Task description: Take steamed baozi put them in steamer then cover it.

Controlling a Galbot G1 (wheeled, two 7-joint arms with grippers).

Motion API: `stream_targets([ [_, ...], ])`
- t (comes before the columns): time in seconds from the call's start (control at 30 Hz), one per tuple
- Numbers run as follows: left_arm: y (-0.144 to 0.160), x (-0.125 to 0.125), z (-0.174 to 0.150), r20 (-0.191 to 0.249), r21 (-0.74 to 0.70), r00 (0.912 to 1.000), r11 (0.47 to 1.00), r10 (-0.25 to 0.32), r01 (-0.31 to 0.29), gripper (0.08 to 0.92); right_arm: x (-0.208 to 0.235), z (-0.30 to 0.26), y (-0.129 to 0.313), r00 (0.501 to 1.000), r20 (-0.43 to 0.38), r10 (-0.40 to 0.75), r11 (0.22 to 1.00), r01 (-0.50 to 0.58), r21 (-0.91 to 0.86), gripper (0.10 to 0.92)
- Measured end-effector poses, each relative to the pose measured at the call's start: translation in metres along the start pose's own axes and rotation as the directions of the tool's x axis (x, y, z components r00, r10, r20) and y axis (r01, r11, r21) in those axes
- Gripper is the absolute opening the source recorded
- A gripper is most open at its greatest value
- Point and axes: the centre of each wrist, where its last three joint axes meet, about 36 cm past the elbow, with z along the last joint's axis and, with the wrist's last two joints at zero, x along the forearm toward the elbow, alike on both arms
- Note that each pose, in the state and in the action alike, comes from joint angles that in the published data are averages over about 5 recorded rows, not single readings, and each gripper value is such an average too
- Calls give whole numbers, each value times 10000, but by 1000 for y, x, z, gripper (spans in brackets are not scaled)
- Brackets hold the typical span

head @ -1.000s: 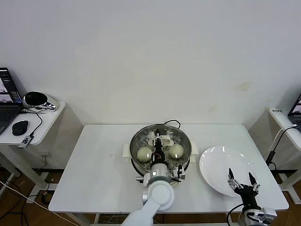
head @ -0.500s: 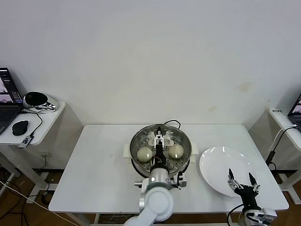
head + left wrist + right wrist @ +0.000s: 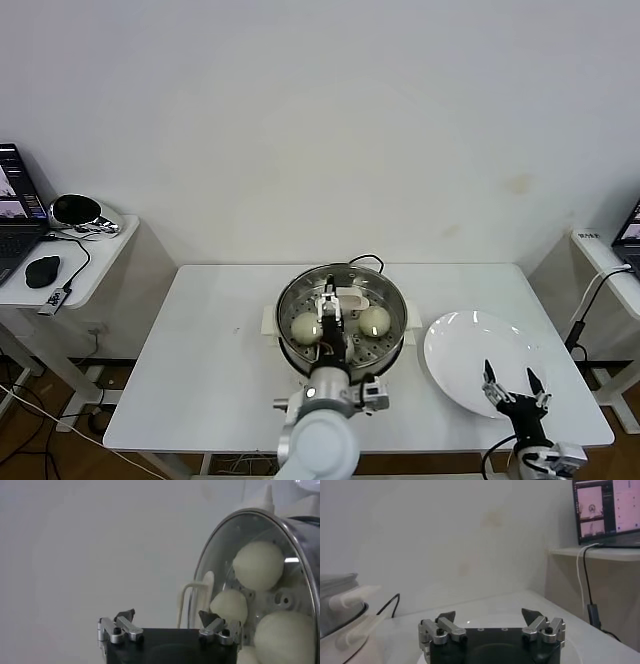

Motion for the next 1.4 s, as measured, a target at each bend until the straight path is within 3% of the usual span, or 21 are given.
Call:
stream_targets([
  [0.27, 30, 21, 48, -458, 1579, 9985, 9868, -295, 364, 823, 7, -3, 10, 9992, -172, -350, 9993, 352, 143, 823],
  [0.47, 44, 33, 95, -980, 3375, 9948, 9394, -289, 605, 823, 13, -3, 20, 9968, -321, -732, 9967, 743, 324, 823],
  [0.67, 43, 44, 144, -830, 5461, 9965, 8361, -80, 522, 823, 21, 2, 27, 9943, -500, -937, 9939, 964, 543, 823],
  [0.87, 16, 59, 188, -960, 7173, 9938, 6962, 563, 299, 823, 30, 3, 35, 9899, -894, -1101, 9903, 1169, 750, 823],
  [1.1, -16, 87, 215, -1230, 8191, 9796, 5736, 1592, 96, 823, 47, 3, 42, 9798, -1467, -1361, 9837, 1512, 976, 823],
  [1.27, -28, 106, 225, -1520, 8474, 9649, 5308, 2140, 157, 823, 56, 7, 43, 9739, -1803, -1380, 9824, 1578, 1005, 823],
  [1.4, -33, 119, 228, -1503, 8617, 9585, 5074, 2422, 69, 823, 60, 9, 44, 9717, -1945, -1339, 9825, 1558, 1023, 823],
])
